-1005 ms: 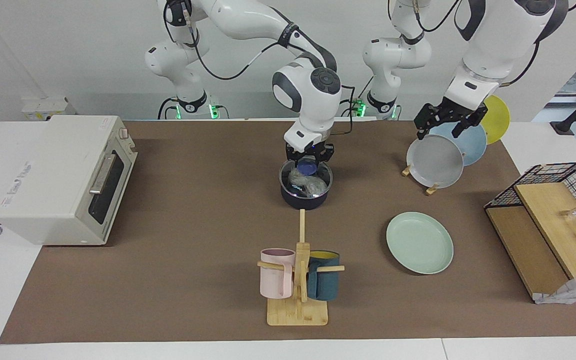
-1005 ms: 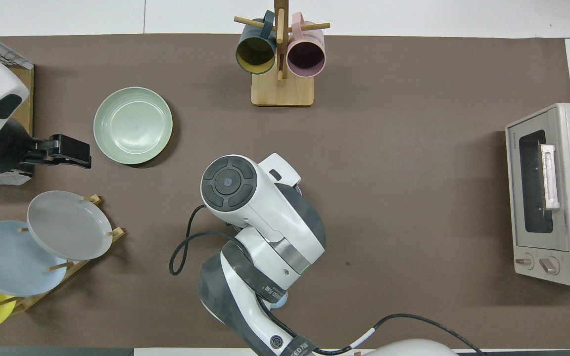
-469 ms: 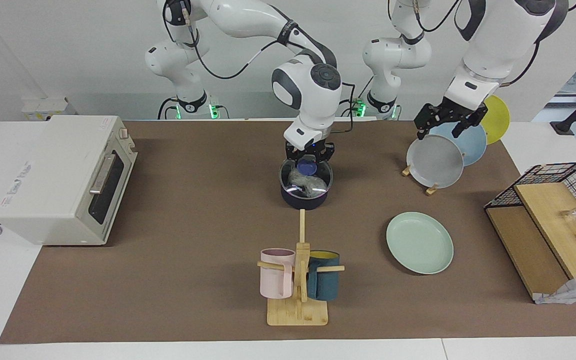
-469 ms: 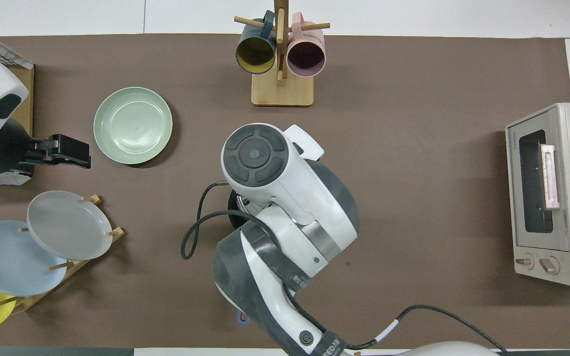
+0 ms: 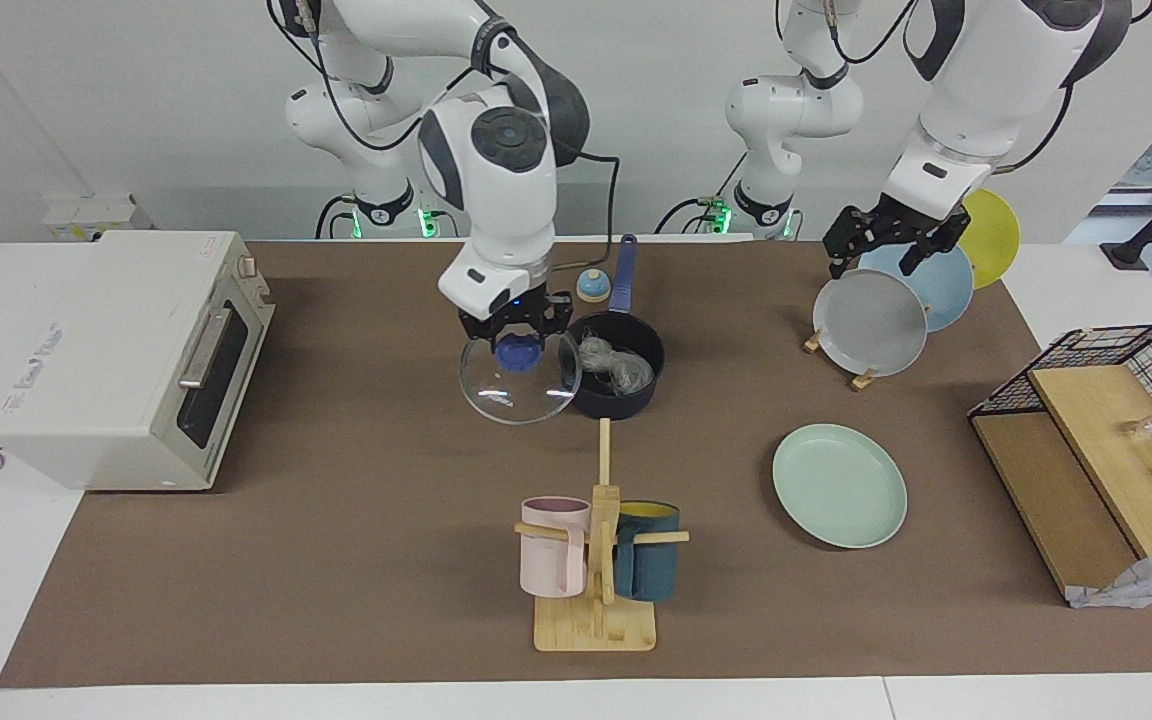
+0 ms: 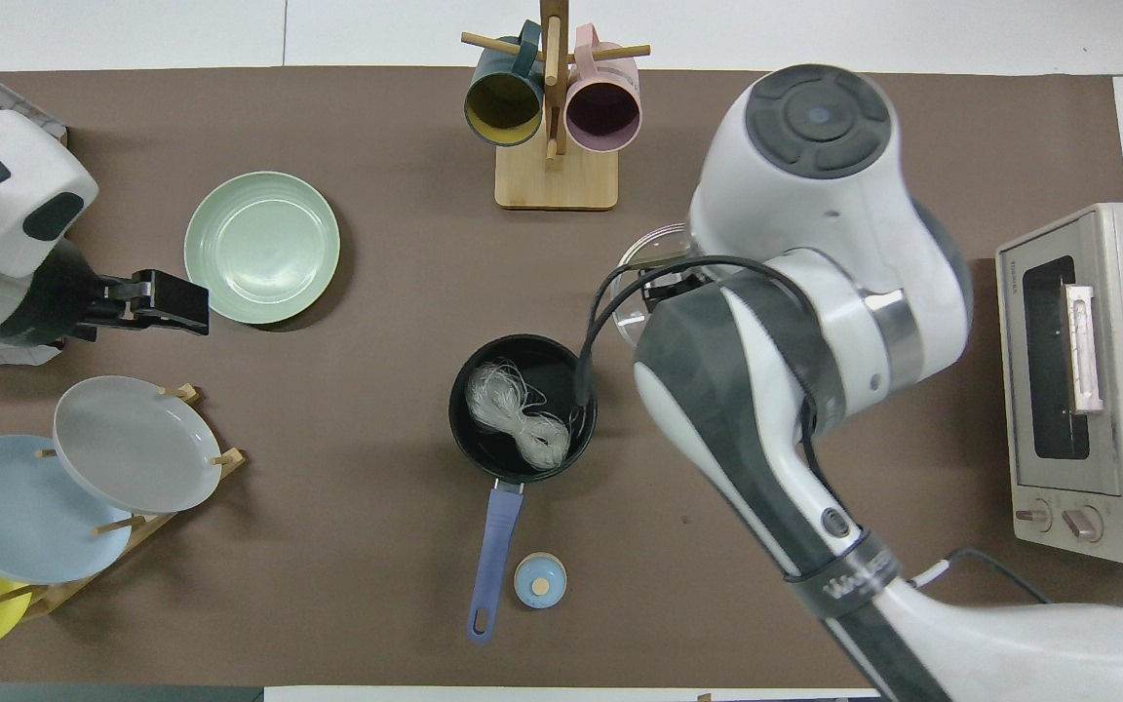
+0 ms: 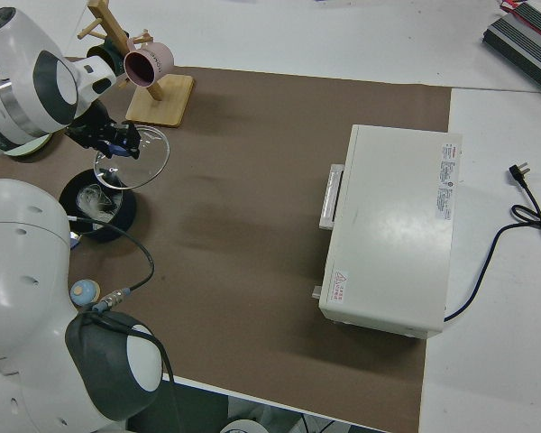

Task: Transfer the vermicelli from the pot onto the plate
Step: 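Lift the lid off the pot while the left gripper reaches the pot, then pinch the vermicelli with the left gripper while the right gripper holds the lid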

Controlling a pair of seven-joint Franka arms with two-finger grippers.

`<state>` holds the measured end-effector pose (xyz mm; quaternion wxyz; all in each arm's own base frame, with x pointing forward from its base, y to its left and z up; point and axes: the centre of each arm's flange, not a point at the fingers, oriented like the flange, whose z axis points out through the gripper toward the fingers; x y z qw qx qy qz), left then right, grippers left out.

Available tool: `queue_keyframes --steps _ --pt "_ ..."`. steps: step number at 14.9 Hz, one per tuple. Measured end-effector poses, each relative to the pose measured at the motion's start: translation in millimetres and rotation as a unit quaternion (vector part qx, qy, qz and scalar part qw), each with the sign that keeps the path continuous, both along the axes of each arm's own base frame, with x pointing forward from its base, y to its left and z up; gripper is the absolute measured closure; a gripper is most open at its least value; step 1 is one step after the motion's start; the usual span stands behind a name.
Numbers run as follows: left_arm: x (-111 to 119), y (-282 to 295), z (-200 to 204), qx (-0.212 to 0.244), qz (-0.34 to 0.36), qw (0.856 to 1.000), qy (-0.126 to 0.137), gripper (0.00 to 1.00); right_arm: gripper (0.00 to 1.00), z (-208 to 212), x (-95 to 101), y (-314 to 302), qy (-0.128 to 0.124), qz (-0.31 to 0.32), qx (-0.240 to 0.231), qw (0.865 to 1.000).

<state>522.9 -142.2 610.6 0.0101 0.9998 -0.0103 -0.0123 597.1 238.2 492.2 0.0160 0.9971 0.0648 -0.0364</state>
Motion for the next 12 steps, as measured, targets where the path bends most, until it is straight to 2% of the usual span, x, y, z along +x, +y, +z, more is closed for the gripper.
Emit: queue_keyframes --steps 3,6,9,12 --pt "-19 -80 -29 -0.01 0.024 0.999 -0.019 0.0 0.37 -12 20.4 -66 0.01 0.041 0.005 0.999" --pt "-50 -158 -92 -0.029 0.019 0.999 -0.015 0.0 0.37 -32 30.5 -116 -0.001 0.07 0.01 0.997" --pt "-73 -216 -177 -0.034 0.012 0.999 -0.005 0.0 0.37 -66 23.1 -148 -0.017 0.091 0.008 0.996" --pt "-77 -236 -233 -0.046 0.022 0.999 0.013 0.0 0.37 -92 6.4 -157 -0.025 0.102 -0.002 0.994"
